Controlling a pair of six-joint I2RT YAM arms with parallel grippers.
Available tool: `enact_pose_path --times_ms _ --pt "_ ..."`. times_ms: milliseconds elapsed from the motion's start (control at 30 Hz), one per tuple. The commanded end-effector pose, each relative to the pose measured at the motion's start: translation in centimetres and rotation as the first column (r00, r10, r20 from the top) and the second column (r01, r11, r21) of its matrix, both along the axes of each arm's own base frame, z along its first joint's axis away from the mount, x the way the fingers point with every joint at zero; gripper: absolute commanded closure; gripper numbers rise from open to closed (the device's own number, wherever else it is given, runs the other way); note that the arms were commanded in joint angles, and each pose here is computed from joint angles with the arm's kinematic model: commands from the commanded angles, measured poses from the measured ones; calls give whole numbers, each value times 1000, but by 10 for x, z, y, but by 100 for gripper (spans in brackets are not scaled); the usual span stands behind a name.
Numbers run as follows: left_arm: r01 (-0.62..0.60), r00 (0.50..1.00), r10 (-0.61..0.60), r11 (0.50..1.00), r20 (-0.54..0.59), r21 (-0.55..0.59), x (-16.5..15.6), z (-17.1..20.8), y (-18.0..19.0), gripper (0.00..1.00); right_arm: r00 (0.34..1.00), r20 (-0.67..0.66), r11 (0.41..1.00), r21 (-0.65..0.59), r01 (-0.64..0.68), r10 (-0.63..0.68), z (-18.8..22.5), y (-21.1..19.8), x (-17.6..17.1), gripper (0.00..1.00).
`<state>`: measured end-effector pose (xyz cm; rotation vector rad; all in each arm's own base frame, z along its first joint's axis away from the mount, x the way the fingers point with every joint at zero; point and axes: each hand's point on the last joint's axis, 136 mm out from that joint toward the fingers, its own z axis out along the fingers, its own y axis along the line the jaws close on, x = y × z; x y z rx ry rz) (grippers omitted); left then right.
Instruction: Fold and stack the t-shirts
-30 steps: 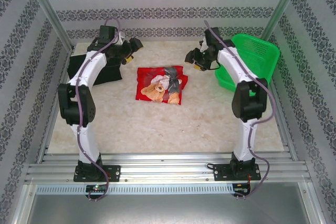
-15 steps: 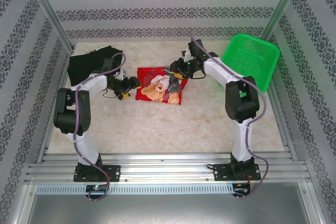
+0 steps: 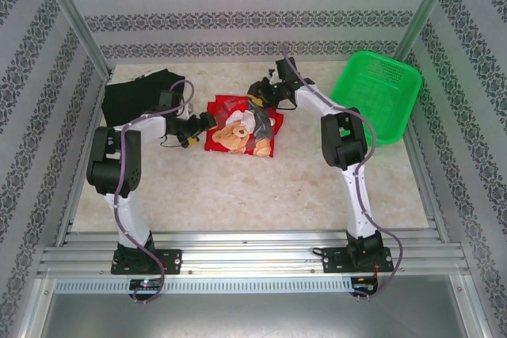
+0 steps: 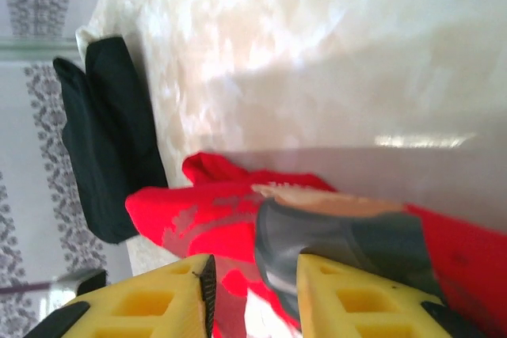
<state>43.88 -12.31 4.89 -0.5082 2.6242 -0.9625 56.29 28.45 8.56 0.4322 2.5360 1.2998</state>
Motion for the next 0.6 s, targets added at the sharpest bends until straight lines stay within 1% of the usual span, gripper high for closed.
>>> enact_pose_path --times_ms 0,100,200,300,367,433,533,567 --pt "-20 1000 21 999 23 -51 11 -9 -11 3 998 -33 998 -17 57 -57 -4 -21 8 67" --pt "-31 999 31 999 3 -29 14 -22 -12 2 998 -6 998 4 63 -63 8 -26 9 63" --pt "-37 999 37 999 7 -14 19 -28 -13 2 997 74 1000 20 11 -12 47 -22 6 59" --pt "10 1000 -10 998 -13 56 21 -31 -22 3 992 125 1000 15 -27 25 84 -21 -7 57" --pt "57 998 -54 992 -30 116 24 -31 -32 4 984 171 998 32 -57 51 111 -18 -21 56" --pt "93 994 -83 980 -66 177 23 -34 -38 6 978 199 998 23 -65 59 129 -21 -36 54" --pt "107 992 -84 960 -97 260 23 -38 -41 8 975 215 998 21 -65 59 144 -29 -58 54" --pt "107 992 -87 957 -86 269 26 -36 -45 8 973 224 997 28 -67 59 150 -31 -66 53"
